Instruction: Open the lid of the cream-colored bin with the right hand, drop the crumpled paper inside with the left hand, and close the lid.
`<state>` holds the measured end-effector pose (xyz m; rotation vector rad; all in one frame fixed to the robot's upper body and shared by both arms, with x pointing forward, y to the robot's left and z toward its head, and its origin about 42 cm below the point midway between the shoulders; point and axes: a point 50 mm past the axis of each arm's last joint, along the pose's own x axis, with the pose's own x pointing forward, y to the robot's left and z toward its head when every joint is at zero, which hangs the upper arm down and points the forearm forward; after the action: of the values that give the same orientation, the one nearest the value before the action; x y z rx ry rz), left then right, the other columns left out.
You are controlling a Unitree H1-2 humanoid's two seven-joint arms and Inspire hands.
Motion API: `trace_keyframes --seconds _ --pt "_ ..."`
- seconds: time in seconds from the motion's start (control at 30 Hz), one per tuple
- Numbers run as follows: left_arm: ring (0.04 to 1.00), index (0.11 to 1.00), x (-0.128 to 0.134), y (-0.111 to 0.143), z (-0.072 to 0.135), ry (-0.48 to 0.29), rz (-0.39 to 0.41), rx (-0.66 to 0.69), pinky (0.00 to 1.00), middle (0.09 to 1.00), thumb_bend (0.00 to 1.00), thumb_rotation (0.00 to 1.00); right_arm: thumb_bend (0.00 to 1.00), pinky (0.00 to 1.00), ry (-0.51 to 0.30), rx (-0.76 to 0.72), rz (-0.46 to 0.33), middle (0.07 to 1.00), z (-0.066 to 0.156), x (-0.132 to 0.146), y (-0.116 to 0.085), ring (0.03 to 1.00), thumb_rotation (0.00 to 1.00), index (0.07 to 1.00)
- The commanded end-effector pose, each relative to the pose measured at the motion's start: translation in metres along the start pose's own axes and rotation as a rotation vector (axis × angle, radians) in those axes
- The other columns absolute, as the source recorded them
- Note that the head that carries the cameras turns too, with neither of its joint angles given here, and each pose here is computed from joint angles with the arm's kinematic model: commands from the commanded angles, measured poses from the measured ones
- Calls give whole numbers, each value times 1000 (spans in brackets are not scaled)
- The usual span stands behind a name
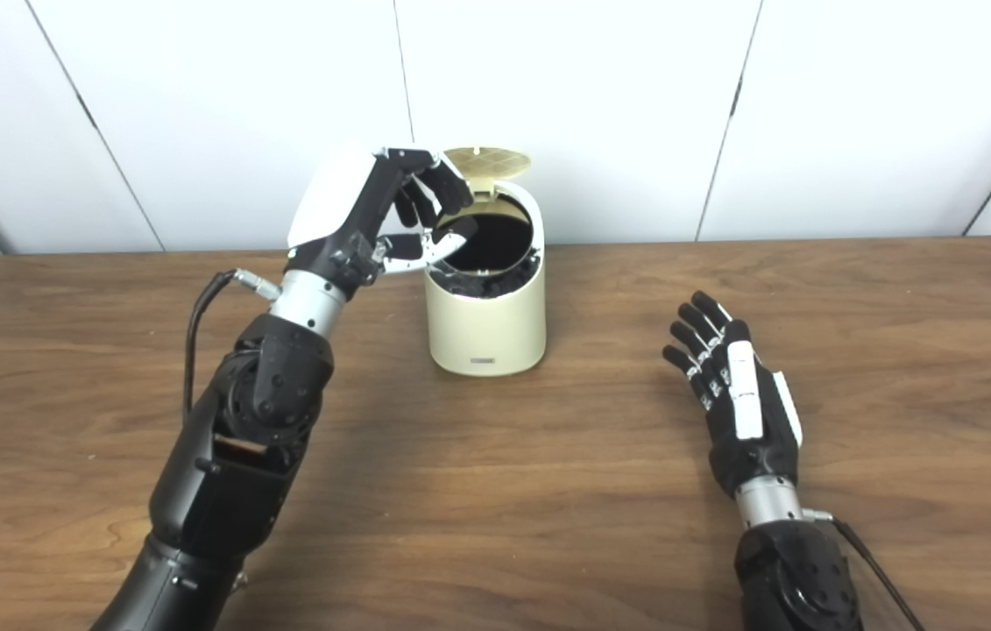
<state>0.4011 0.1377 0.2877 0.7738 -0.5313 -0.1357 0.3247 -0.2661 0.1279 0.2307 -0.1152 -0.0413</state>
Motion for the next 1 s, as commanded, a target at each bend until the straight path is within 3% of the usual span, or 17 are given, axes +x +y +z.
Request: trace_keyframes --seconds 0.0,0.2,0.57,0.7,0.87,0.97 --pt "432 470 1 20 7 -39 50 8 349 538 474 0 515 827 -33 -14 11 876 2 1 -5 874 876 874" --pt "429 466 -16 35 -3 -7 108 -25 334 531 473 0 543 815 -37 -14 10 872 3 2 -8 864 857 871" --pt "454 456 -47 59 -26 134 179 -245 345 500 475 0 541 831 -45 0 6 885 4 3 -13 876 798 860" --pt "466 446 -60 59 -38 188 230 -299 384 489 477 0 545 829 -45 -10 6 890 6 3 -13 878 824 870" --pt "446 453 -76 57 -53 247 291 -348 348 501 476 0 562 837 -55 -9 12 893 7 2 -16 886 825 877" --pt "440 492 -88 55 -62 296 307 -406 264 491 498 0 584 847 -64 -9 16 896 9 3 -18 897 818 879"
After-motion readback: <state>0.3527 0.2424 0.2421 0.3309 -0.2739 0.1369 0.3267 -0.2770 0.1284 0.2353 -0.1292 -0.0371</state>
